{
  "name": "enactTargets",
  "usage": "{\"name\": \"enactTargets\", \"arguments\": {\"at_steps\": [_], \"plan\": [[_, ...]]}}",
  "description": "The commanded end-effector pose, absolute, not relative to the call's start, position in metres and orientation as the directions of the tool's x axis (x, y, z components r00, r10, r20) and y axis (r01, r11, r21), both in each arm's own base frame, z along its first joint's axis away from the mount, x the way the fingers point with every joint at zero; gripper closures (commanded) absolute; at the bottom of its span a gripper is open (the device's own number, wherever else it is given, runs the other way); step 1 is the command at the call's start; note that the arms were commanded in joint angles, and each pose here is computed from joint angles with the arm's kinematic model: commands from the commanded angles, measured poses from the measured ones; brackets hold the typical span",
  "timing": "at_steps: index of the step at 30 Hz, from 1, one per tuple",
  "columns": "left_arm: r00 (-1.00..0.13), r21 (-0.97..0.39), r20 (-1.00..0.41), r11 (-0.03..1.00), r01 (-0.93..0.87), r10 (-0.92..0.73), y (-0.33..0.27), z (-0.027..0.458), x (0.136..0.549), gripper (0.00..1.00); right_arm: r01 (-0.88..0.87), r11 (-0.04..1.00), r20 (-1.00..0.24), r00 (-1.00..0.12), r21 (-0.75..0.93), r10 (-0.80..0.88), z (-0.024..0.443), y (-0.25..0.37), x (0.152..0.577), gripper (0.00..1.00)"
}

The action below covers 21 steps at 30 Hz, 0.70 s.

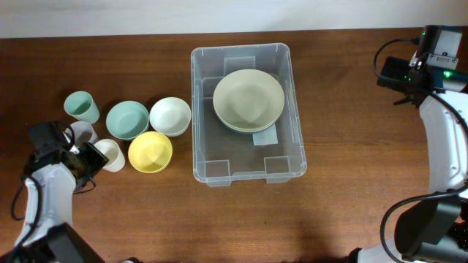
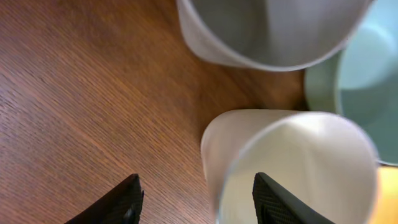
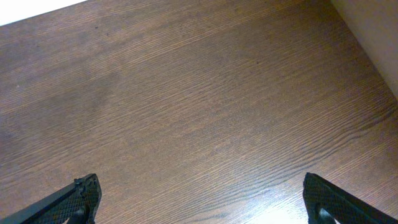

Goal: Pack container
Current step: 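Lower the left gripper and close it on the white cup rim, then lift the white cup and carry it over the bin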

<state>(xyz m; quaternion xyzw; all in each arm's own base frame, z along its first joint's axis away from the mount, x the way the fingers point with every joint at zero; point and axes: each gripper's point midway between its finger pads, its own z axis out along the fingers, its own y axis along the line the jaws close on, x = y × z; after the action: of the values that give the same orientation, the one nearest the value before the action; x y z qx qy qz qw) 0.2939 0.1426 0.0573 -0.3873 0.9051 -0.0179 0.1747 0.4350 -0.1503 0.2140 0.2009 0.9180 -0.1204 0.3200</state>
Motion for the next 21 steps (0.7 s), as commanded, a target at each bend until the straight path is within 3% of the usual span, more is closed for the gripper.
{"name": "enactTargets", "arguments": {"at_steps": [1, 5, 7, 14, 21], "plan": [[-0.658, -0.142, -0.279, 0.707, -0.692, -0.7, 0.142, 0.046, 0.292, 0.43, 0.466, 0.88, -0.654, -0.696, -0.096, 0.298, 0.223, -0.155, 0.434, 0.01], [-0.657, -0.147, -0.281, 0.708, -0.691, -0.699, 0.142, 0.046, 0.293, 0.85, 0.466, 0.88, -0.654, -0.696, -0.096, 0.298, 0.223, -0.155, 0.434, 0.01], [-0.658, -0.15, -0.279, 0.709, -0.69, -0.699, 0.141, 0.046, 0.293, 0.98, 0.466, 0.88, -0.654, -0.696, -0.096, 0.298, 0.223, -0.155, 0.434, 0.01], [-0.656, -0.156, -0.284, 0.709, -0.688, -0.699, 0.137, 0.062, 0.286, 0.99, 0.466, 0.88, -0.654, -0.696, -0.096, 0.298, 0.223, -0.155, 0.434, 0.01], [-0.627, -0.217, -0.386, 0.727, -0.651, -0.677, 0.123, 0.136, 0.275, 1.0, 0.466, 0.88, -0.654, -0.696, -0.096, 0.298, 0.223, -0.155, 0.434, 0.01]]}}
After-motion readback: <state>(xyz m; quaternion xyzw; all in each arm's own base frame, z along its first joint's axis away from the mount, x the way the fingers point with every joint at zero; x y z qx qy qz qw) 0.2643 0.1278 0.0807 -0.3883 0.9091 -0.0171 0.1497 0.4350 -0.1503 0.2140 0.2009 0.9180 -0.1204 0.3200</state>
